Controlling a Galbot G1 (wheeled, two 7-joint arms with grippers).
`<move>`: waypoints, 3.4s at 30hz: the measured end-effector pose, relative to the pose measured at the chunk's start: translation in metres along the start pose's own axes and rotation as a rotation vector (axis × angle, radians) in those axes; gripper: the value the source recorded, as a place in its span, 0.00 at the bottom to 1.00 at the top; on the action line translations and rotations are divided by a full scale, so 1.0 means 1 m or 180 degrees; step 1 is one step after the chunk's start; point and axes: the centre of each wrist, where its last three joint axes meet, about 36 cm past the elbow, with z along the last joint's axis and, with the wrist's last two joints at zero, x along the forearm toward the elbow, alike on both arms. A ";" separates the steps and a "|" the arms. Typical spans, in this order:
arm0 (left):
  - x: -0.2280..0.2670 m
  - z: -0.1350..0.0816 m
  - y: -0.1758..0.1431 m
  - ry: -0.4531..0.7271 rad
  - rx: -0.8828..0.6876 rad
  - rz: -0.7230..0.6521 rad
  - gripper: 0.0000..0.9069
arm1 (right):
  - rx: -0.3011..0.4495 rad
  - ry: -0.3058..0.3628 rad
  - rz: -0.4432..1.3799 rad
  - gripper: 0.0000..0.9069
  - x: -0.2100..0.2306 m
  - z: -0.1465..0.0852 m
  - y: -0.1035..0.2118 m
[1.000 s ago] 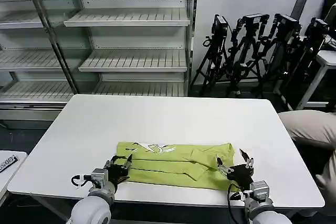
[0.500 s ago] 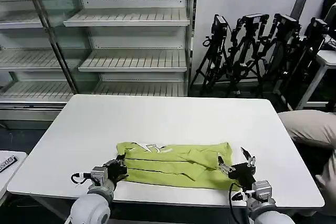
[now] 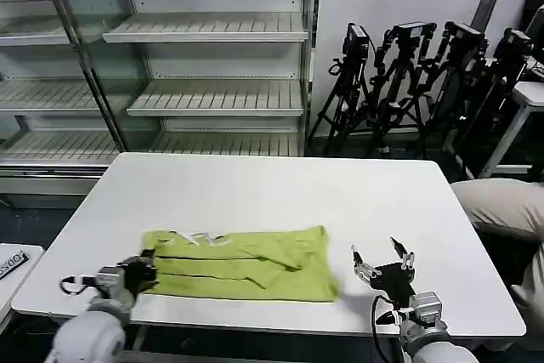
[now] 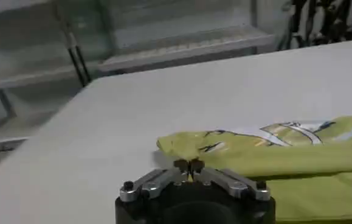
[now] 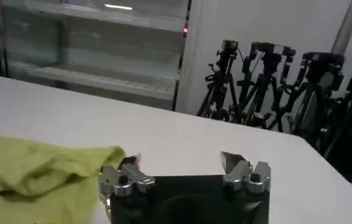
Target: Fold and organize the clothes.
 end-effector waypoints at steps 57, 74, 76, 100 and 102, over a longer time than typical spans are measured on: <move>0.040 -0.062 -0.197 -0.0940 -0.0197 0.1450 1.00 | 0.0049 -0.0025 0.0300 1.00 0.020 -0.005 -0.034; 0.027 -0.041 -0.122 -0.0665 0.0023 0.0780 1.00 | 0.0021 -0.0067 0.0255 1.00 0.009 -0.002 -0.032; 0.022 -0.033 -0.115 -0.0556 0.0078 0.0704 1.00 | 0.0012 -0.0069 0.0243 1.00 0.009 -0.002 -0.030; -0.008 0.006 -0.098 0.0019 0.0371 0.0725 0.01 | -0.0006 -0.0088 0.0261 1.00 0.011 -0.002 -0.028; -0.009 0.007 -0.099 0.0031 0.0381 0.0728 0.01 | -0.0009 -0.0086 0.0256 1.00 0.011 -0.002 -0.028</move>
